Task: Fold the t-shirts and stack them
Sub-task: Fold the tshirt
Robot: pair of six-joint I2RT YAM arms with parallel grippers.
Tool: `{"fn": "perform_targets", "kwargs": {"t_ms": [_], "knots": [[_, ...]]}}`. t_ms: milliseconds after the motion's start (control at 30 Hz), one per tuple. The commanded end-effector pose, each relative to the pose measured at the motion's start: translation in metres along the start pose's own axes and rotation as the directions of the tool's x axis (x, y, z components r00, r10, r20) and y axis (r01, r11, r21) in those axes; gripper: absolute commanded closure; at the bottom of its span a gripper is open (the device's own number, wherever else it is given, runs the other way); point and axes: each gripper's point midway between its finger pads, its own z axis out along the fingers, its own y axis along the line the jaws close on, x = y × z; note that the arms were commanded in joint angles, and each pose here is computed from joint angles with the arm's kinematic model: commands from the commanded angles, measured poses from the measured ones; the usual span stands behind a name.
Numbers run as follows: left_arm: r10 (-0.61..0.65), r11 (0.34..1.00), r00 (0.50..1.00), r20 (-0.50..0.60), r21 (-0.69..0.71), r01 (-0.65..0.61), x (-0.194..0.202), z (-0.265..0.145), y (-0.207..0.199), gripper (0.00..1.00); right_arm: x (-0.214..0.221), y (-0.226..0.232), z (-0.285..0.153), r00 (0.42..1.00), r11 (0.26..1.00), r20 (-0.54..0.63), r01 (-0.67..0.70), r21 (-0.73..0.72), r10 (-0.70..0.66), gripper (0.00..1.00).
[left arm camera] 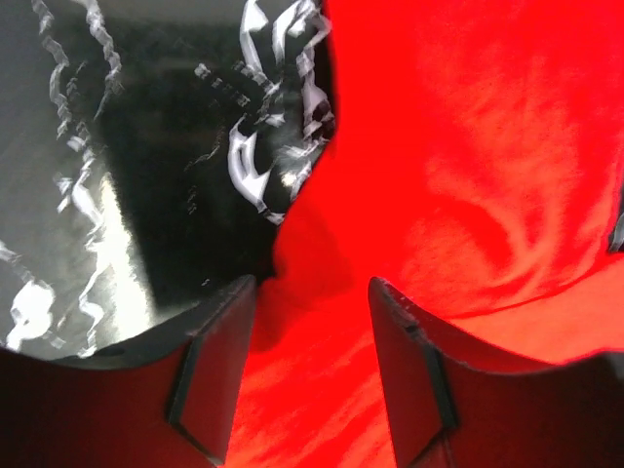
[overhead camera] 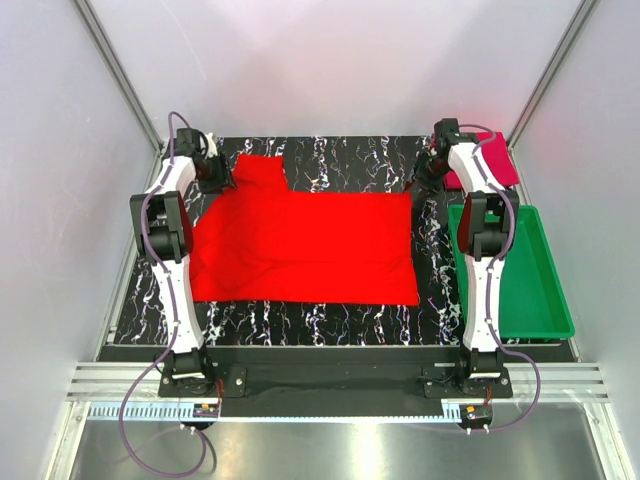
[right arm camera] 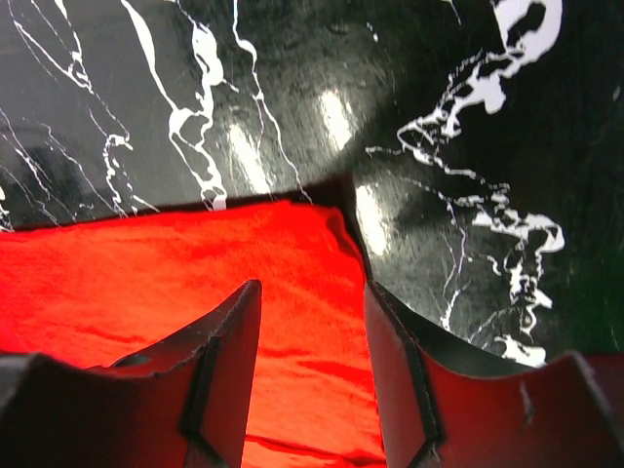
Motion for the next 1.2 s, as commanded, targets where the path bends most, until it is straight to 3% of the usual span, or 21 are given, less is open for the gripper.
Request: {"fn": "perform_targets", "kwargs": {"t_ms": [0, 633, 733, 800, 833, 867, 933, 1033, 1167], "knots": [[0.004, 0.999, 0.999, 0.035, 0.047, -0.006, -0.017, -0.004, -0.008, 0.45, -0.011, 0.006, -0.003, 0.999, 1.000, 0.029, 0.021, -0.012, -0.020, 0.46], [-0.054, 0.998, 0.998, 0.045, 0.015, 0.053, -0.019, -0.001, -0.004, 0.68, -0.010, -0.013, 0.026, 1.000, 0.999, -0.004, 0.029, 0.046, -0.029, 0.43], [-0.060, 0.998, 0.997, 0.054, 0.014, 0.059, -0.022, -0.004, -0.005, 0.71, -0.011, -0.009, 0.030, 1.000, 0.999, -0.005, 0.022, 0.033, -0.022, 0.51], [-0.065, 0.998, 0.996, 0.061, 0.022, 0.063, -0.024, -0.005, -0.007, 0.75, -0.011, -0.006, 0.031, 1.000, 1.000, -0.011, 0.015, 0.017, -0.014, 0.61], [-0.067, 0.998, 0.996, 0.064, 0.025, 0.065, -0.025, -0.005, -0.008, 0.81, -0.009, -0.006, 0.035, 1.000, 1.000, -0.021, 0.013, 0.014, -0.012, 0.68], [-0.071, 0.997, 0.995, 0.070, 0.025, 0.069, -0.027, -0.006, -0.008, 0.84, -0.010, -0.005, 0.035, 1.000, 1.000, -0.021, 0.013, 0.008, -0.013, 0.82], [-0.074, 0.997, 0.994, 0.081, 0.017, 0.073, -0.030, -0.008, -0.007, 0.95, -0.011, -0.002, 0.033, 1.000, 1.000, -0.018, 0.007, -0.001, -0.007, 0.94], [-0.075, 0.997, 0.992, 0.105, 0.001, 0.075, -0.037, -0.017, -0.008, 1.00, -0.020, 0.000, 0.022, 1.000, 1.000, 0.016, 0.014, 0.009, -0.014, 1.00], [-0.075, 0.997, 0.987, 0.142, -0.023, 0.079, -0.046, -0.034, -0.008, 1.00, -0.026, 0.003, 0.004, 0.998, 0.999, 0.048, 0.032, 0.021, -0.033, 1.00]]}}
